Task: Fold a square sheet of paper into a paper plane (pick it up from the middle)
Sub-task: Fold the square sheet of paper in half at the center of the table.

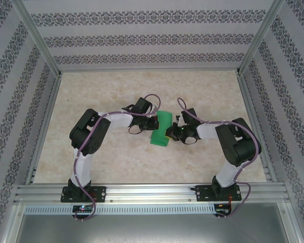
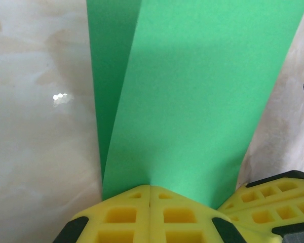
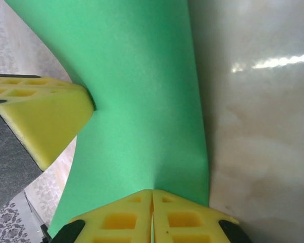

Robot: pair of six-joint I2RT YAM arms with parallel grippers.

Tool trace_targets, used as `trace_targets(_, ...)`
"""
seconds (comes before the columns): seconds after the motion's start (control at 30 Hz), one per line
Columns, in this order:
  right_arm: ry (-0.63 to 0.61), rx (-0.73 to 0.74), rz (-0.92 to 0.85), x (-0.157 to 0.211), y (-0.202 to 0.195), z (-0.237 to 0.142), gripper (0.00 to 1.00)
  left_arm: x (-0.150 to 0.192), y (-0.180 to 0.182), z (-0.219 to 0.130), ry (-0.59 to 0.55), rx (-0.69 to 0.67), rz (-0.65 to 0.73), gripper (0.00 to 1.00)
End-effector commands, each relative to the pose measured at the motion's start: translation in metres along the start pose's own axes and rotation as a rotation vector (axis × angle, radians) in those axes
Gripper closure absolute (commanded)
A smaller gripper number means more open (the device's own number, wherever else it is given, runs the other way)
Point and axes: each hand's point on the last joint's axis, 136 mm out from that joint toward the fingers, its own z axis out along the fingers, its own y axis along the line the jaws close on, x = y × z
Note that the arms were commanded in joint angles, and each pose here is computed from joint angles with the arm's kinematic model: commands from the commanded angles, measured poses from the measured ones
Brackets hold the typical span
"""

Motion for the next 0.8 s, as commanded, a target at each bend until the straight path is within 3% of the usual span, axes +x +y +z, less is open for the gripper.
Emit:
trace_targets(0.0,-0.010,-0.007,-0.038,0.004,0.009,-0.009,0.90,0.029,0.018,0.018,0.089,-0.052,-0.007,1.00)
trace_targets(0.2,0.030,-0.040,-0.069,0.016,0.021,-0.004,0.90,0.029,0.018,0.018,0.089,-0.052,-0.007,1.00)
trace_targets(0.5,0.065,0.058,-0.008,0.034,-0.021,0.011,0.90,0.030,0.018,0.017,0.090,-0.051,-0.009,1.00)
trace_targets(0.77,0.023,0.001,-0.086,0.028,0.013,-0.014,0.89,0.030,0.018,0.017,0.091,-0.052,-0.008,1.00)
